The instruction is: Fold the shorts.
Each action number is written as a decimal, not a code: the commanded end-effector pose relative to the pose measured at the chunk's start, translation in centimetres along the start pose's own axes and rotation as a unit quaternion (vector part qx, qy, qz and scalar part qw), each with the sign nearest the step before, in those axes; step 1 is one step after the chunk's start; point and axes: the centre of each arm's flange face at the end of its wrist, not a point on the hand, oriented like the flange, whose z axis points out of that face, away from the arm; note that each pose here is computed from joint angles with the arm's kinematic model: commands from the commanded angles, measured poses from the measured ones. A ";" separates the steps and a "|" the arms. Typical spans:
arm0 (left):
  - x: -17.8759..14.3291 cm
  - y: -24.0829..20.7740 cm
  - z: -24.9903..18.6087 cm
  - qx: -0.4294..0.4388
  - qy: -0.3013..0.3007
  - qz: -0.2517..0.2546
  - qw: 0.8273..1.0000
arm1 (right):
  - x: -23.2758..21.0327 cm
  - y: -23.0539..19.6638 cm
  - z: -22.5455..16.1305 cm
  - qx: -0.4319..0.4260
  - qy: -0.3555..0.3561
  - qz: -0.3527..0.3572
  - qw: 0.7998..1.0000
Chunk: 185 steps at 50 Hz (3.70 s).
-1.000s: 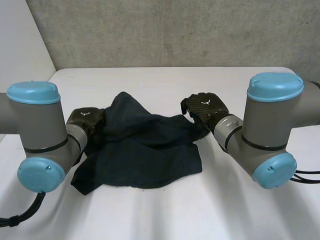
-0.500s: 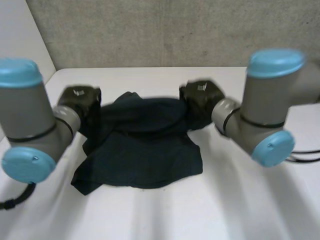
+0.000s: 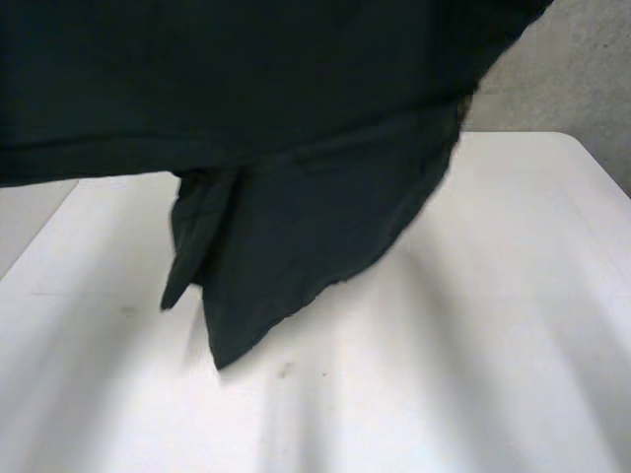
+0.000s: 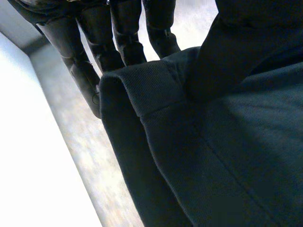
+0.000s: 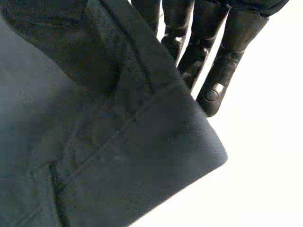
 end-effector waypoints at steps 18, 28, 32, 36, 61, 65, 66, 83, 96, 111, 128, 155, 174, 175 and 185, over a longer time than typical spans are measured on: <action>5.0 15.0 2.6 -0.199 0.063 0.020 0.978 | -4.2 10.5 1.9 -0.160 -0.067 0.028 0.984; 10.0 31.5 3.0 -0.321 0.100 0.044 0.941 | -9.6 24.1 4.8 -0.244 -0.104 0.038 0.963; 11.2 35.4 4.9 -0.291 0.099 0.081 0.948 | -9.9 27.5 7.5 -0.193 -0.043 0.004 0.980; 12.1 37.1 7.2 -0.230 0.085 0.107 0.963 | -9.3 29.8 10.0 -0.146 0.034 -0.040 0.988; 12.3 34.1 1.8 -0.279 0.112 0.102 0.948 | -5.2 26.6 4.4 -0.245 -0.025 -0.053 0.968; 12.0 30.9 -3.3 -0.362 0.148 0.071 0.918 | -5.1 26.8 0.7 -0.305 -0.076 -0.029 0.949; 11.9 30.3 -4.6 -0.381 0.153 0.059 0.910 | -5.2 27.0 -0.1 -0.318 -0.087 -0.024 0.944; 10.5 24.3 -19.7 -0.549 0.175 -0.071 0.814 | -6.4 31.4 -11.6 -0.409 -0.205 0.074 0.886; 10.5 26.7 -22.0 -0.589 0.158 -0.035 0.792 | -7.5 32.9 -13.4 -0.396 -0.206 0.060 0.893; 11.8 27.3 -23.5 -0.595 0.178 -0.015 0.784 | -7.8 33.2 -13.0 -0.370 -0.207 0.061 0.904; 11.8 25.6 -22.2 -0.546 0.159 0.023 0.822 | -6.0 32.1 -12.4 -0.388 -0.148 0.015 0.909; 7.3 16.1 -21.4 -0.436 0.320 0.270 0.797 | -4.2 18.3 -15.2 -0.450 -0.285 -0.062 0.844; 16.1 31.6 -4.6 -0.310 0.228 0.320 0.865 | -4.4 29.6 -4.3 -0.441 -0.147 -0.031 0.885; 16.6 32.3 -4.1 -0.302 0.232 0.322 0.867 | -4.4 30.0 -3.8 -0.436 -0.136 -0.035 0.889; 20.1 42.0 -0.5 -0.242 0.232 0.318 0.887 | -5.3 36.6 1.2 -0.366 -0.046 -0.100 0.924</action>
